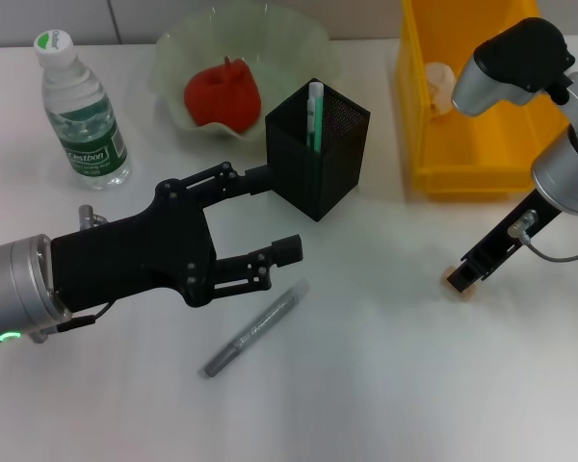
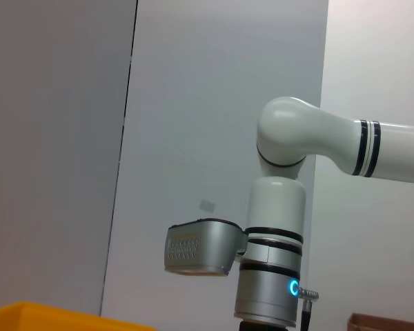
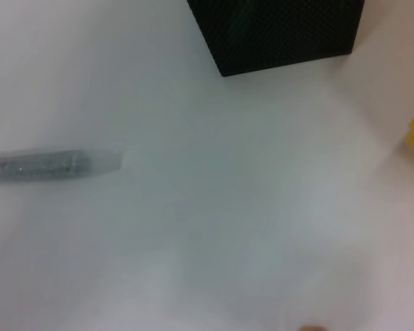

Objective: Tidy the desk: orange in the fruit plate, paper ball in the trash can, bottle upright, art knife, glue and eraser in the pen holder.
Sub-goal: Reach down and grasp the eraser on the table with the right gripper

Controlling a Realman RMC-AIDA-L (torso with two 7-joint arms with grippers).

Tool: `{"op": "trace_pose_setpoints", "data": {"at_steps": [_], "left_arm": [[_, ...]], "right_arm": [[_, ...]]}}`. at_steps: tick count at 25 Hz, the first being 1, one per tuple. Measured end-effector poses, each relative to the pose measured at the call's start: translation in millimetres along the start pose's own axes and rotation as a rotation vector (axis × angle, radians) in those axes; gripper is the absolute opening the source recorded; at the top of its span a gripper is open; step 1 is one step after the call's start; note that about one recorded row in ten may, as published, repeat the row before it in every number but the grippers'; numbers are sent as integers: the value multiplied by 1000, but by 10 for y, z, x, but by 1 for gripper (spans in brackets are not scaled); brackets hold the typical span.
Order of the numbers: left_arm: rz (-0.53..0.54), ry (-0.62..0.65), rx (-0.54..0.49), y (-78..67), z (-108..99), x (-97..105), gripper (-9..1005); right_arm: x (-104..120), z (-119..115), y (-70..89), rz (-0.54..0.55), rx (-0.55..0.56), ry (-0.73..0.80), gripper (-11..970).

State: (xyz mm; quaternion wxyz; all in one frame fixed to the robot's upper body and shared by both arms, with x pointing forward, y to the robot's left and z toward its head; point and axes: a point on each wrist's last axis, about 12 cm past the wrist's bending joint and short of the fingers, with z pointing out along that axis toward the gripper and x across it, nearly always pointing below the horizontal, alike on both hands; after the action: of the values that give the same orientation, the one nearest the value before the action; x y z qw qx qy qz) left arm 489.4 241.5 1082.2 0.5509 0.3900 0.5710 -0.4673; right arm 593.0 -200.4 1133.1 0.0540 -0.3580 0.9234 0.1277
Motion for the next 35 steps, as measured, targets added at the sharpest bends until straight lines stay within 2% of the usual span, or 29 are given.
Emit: {"op": "trace_pose_setpoints", "data": {"at_steps": [5, 10, 25, 30, 35], "left_arm": [[0, 1, -2, 3, 0, 1, 793], [2, 0, -3, 8, 3, -4, 792], [3, -1, -4, 13, 2, -9, 790], [4, -1, -4, 16, 5, -11, 789], [2, -2, -3, 10, 0, -7, 789]], "right_arm": [[4, 5, -1, 1, -1, 3, 202], [-4, 0, 2, -2, 1, 2, 182], [-15, 10, 31, -30, 6, 19, 201], [-29, 45, 59, -51, 20, 31, 372], [-33, 71, 66, -58, 28, 28, 367]]}}
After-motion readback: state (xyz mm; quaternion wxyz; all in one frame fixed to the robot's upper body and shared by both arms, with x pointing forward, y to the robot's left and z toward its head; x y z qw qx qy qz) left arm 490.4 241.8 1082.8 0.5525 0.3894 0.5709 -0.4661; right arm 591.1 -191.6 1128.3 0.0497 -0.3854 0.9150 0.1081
